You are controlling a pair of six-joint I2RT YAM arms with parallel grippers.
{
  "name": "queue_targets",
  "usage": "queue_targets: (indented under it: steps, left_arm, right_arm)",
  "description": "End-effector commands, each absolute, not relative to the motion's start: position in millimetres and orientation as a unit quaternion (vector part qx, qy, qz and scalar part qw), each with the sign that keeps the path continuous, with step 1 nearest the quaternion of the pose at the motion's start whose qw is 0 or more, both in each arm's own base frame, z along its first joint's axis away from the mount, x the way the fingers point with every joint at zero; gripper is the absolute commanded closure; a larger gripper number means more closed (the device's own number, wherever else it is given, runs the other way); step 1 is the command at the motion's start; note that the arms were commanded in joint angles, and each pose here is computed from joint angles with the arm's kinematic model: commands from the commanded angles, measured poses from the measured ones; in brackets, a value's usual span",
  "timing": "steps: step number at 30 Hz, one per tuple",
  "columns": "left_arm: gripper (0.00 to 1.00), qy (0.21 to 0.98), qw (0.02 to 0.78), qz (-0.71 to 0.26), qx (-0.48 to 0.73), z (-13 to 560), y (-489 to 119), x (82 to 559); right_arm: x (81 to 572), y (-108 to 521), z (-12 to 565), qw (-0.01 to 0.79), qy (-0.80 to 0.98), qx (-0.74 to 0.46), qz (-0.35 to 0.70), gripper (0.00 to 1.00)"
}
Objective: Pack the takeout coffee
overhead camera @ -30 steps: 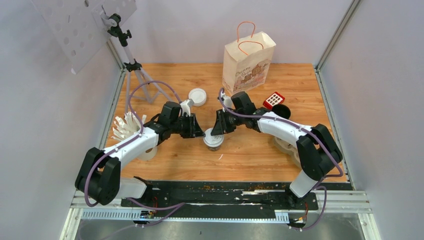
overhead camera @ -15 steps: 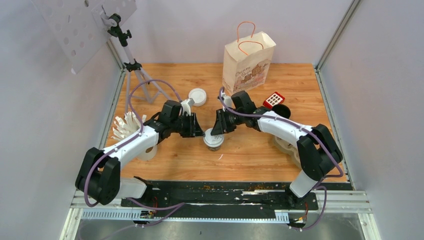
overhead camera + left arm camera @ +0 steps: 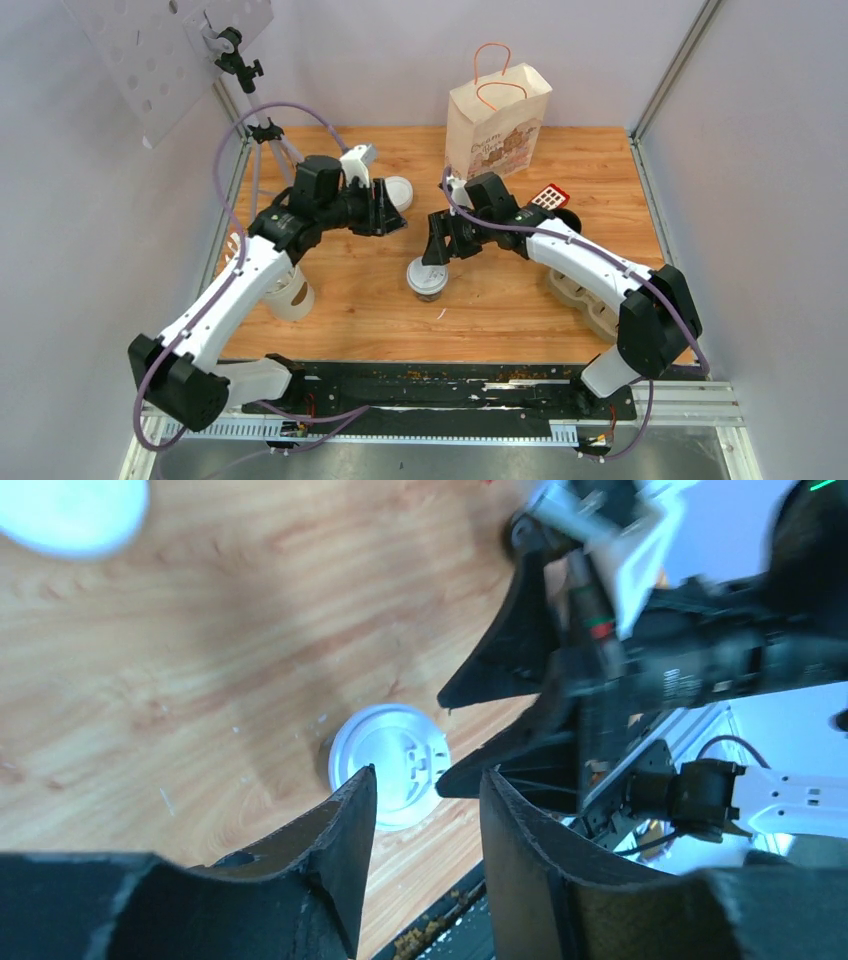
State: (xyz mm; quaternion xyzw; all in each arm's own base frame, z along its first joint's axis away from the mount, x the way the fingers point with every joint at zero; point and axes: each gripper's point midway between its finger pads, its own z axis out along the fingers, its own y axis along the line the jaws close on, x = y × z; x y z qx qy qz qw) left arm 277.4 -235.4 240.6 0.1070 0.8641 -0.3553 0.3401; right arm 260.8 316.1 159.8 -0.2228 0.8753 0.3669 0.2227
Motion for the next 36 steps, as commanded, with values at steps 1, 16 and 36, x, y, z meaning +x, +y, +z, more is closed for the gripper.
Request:
queue_targets:
  steps: [1, 16, 36]
  left_arm:
    - [0.46, 0.844, 0.405, -0.323, 0.137, 300, -210, 261]
    - [0.0, 0.82, 0.506, -0.22, 0.15, 368, -137, 210]
    - [0.0, 0.77, 0.606, -0.171, 0.106, 389, -87, 179]
  right_arm:
    - [266, 306, 175, 0.29, 0.875, -0.259, 0.287, 0.3]
    - [263, 322, 155, 0.314, 0.882, -0.319, 0.149, 0.09]
    - [262, 337, 132, 0.285, 0.887, -0.338, 0.134, 0.1]
